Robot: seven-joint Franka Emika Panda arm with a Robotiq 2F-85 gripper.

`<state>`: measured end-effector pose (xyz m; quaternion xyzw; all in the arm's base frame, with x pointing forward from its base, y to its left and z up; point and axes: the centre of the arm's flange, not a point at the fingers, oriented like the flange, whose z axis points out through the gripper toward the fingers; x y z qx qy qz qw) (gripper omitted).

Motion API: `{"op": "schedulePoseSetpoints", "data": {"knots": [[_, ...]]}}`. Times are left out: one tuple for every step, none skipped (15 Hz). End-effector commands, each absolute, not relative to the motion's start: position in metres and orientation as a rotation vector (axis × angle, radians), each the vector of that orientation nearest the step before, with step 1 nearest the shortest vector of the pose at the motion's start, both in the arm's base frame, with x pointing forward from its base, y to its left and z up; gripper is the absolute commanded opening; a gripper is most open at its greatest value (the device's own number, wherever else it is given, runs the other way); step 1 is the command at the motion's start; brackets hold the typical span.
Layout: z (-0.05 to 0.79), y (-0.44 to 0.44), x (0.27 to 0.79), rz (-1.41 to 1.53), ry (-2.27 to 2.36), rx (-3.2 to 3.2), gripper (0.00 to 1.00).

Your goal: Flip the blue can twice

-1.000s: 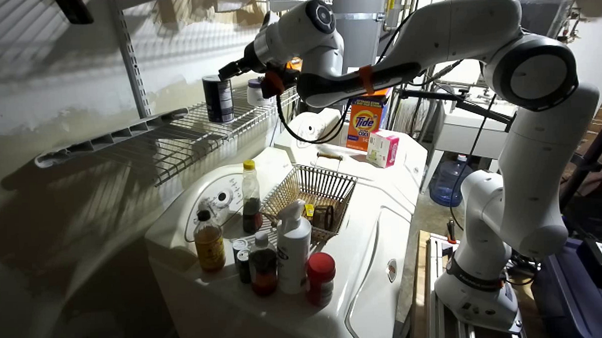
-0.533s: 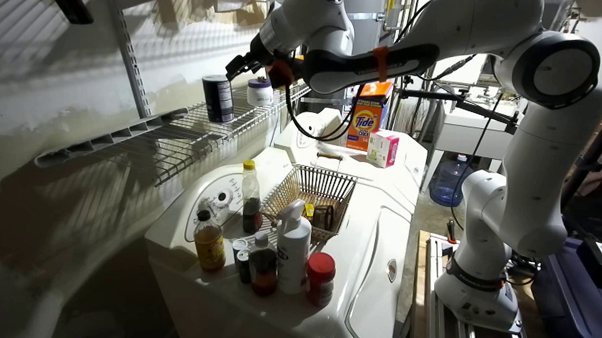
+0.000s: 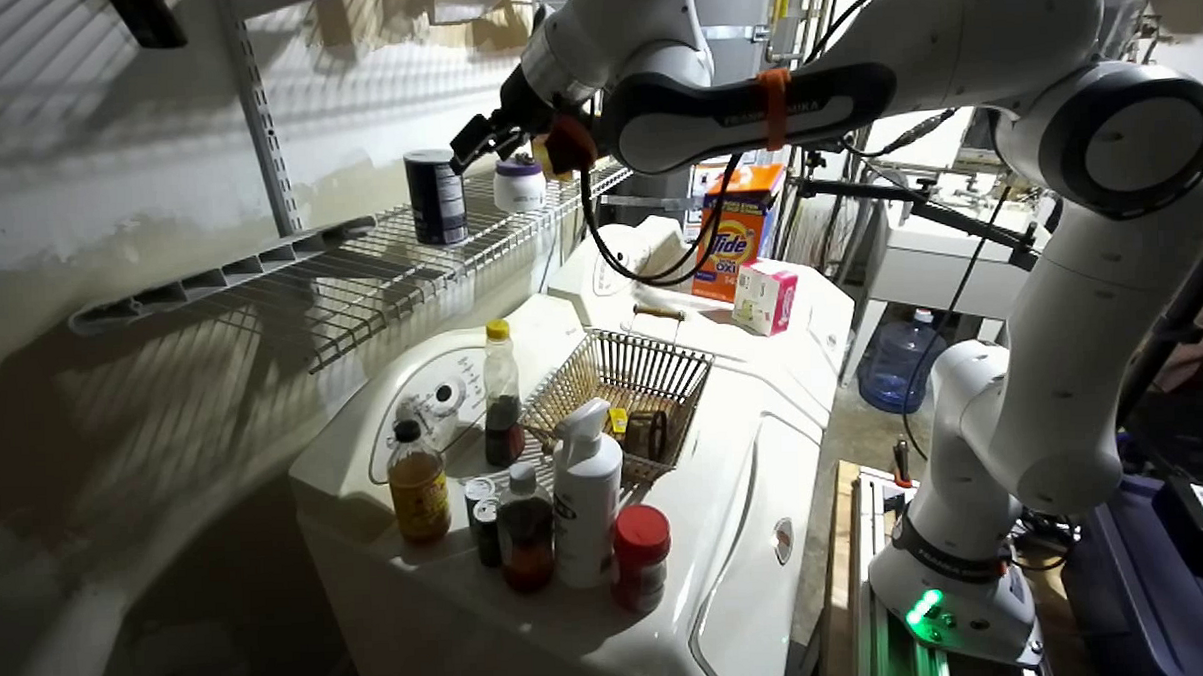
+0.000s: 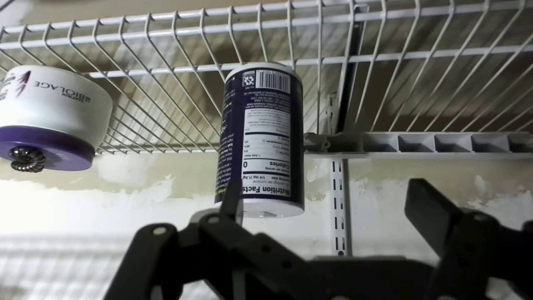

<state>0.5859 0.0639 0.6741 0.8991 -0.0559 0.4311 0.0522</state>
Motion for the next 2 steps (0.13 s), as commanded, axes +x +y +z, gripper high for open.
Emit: {"op": "schedulePoseSetpoints", "data": {"knots": [[0.6741,0.0635,0.586,1.311,-0.171,2.735,1.0],[0.6741,0.0636,0.586,1.311,-0.17,2.735,1.0]]}}
